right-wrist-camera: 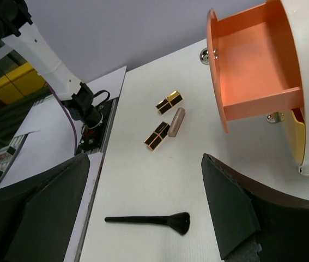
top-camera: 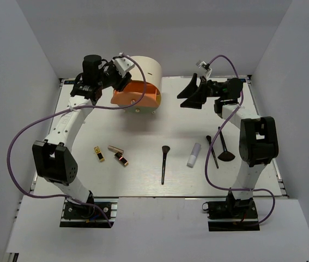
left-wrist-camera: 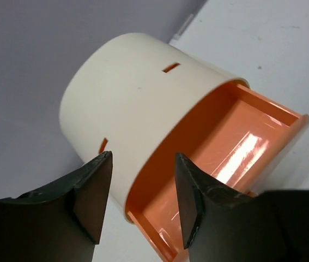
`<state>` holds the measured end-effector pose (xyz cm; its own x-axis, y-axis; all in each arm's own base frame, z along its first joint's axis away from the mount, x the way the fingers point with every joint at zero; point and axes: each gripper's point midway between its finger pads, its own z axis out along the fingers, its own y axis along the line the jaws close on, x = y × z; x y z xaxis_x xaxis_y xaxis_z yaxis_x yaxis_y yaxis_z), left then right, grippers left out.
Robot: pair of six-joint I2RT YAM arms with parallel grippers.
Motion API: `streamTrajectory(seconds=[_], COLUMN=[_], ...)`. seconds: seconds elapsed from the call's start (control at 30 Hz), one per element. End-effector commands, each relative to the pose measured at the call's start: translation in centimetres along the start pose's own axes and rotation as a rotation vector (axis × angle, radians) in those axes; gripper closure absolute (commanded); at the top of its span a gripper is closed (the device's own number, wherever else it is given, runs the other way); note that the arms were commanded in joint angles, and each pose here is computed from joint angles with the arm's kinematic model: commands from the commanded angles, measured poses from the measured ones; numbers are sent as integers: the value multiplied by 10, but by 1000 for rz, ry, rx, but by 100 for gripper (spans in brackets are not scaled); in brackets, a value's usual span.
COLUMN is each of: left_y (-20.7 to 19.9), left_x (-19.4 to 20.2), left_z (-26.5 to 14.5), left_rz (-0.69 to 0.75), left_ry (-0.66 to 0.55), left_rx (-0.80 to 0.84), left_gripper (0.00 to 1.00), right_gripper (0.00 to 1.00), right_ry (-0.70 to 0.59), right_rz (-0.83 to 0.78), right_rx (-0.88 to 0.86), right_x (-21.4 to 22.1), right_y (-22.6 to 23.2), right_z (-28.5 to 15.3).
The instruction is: Organize the makeup
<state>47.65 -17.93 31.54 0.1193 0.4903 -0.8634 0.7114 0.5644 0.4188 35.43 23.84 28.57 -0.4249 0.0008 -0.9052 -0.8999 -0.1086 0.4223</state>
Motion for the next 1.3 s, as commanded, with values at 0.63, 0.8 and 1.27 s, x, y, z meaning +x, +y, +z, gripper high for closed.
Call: streamTrajectory(seconds=[0.63, 0.8, 1.27], left_y=[-74, -72, -83], left_x=[-22, -27, -32], left_z=[-125, -139, -163], left_rz=[-775, -785, -861], left_ry=[-222, -259, -257], left_rx=[-231, -270, -283], left_gripper=[29, 27, 9], right_gripper=[11, 11, 11], right_ry=[178, -84, 23], right_rz=[-614, -681, -1170], right_rx=[-21, -41, 714], right_x=[-96, -191, -243], right_y=[62, 109, -42], right_z=[-8, 5, 12])
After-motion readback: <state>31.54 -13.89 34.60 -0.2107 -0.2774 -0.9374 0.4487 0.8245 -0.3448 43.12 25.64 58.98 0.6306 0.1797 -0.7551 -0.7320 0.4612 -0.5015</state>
